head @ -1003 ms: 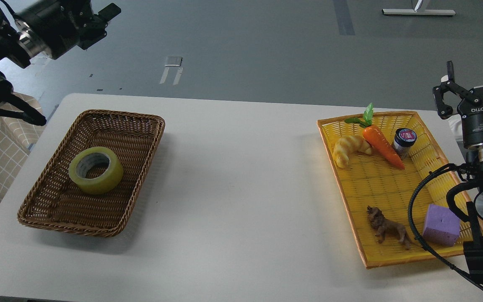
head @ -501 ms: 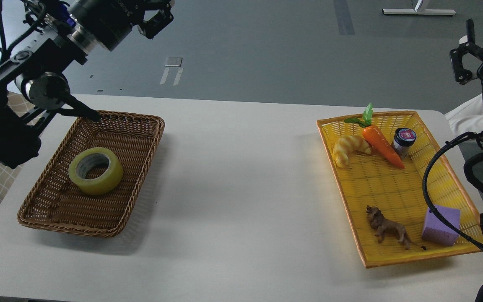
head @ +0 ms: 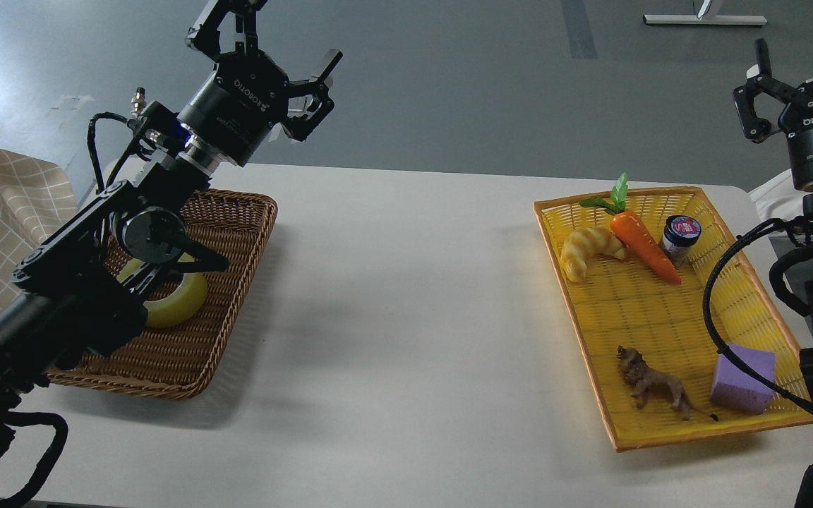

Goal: Place and transfer tape with both arms

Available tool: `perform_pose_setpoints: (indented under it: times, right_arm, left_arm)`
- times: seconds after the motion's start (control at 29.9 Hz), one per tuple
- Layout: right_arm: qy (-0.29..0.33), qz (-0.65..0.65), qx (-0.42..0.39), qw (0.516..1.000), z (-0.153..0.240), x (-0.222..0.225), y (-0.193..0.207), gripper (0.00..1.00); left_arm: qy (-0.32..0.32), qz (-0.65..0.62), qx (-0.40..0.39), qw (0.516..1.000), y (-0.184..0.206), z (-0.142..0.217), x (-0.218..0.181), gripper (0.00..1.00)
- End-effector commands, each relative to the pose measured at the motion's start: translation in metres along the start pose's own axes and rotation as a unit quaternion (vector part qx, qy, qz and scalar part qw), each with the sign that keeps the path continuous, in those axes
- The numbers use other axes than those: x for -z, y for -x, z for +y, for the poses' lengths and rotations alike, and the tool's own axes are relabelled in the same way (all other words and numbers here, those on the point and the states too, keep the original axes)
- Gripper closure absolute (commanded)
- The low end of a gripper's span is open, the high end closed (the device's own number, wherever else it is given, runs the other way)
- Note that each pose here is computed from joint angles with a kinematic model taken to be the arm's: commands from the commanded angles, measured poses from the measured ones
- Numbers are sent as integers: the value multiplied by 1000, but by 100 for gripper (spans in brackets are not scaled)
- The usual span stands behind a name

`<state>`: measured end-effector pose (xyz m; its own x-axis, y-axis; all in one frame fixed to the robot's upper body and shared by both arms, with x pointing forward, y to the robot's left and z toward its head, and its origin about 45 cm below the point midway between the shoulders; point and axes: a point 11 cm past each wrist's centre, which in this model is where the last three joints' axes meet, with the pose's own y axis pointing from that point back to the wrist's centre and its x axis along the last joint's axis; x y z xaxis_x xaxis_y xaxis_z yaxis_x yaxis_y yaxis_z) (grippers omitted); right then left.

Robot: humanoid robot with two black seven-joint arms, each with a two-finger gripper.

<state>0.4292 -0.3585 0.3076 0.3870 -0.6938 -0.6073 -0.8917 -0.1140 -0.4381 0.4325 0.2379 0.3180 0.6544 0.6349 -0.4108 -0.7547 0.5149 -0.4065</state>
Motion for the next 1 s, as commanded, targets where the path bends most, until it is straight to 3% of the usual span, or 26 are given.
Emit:
perform_pose_setpoints:
  times: [0.0,0.2,0.37,0.67,0.97]
  right_arm:
    - [5,-2,7,1000,-7,-5,5,0]
    - [10,-14,-1,1000,-5,-17,3,0]
    - [11,-43,3,999,-7,-37,14,0]
    - [88,-28,17,996,-8,-57,21,0]
    - [72,-42,17,996,-10,-57,24,0]
  left_arm:
    - [26,3,-5,1000,-2,-2,-13,2]
    - [63,8,-12,998,-5,-1,-33,2]
    - [63,21,-16,998,-4,2,-24,2]
    - [65,33,-29,997,-8,13,-14,2]
    - [82,42,-34,995,-8,18,-18,2]
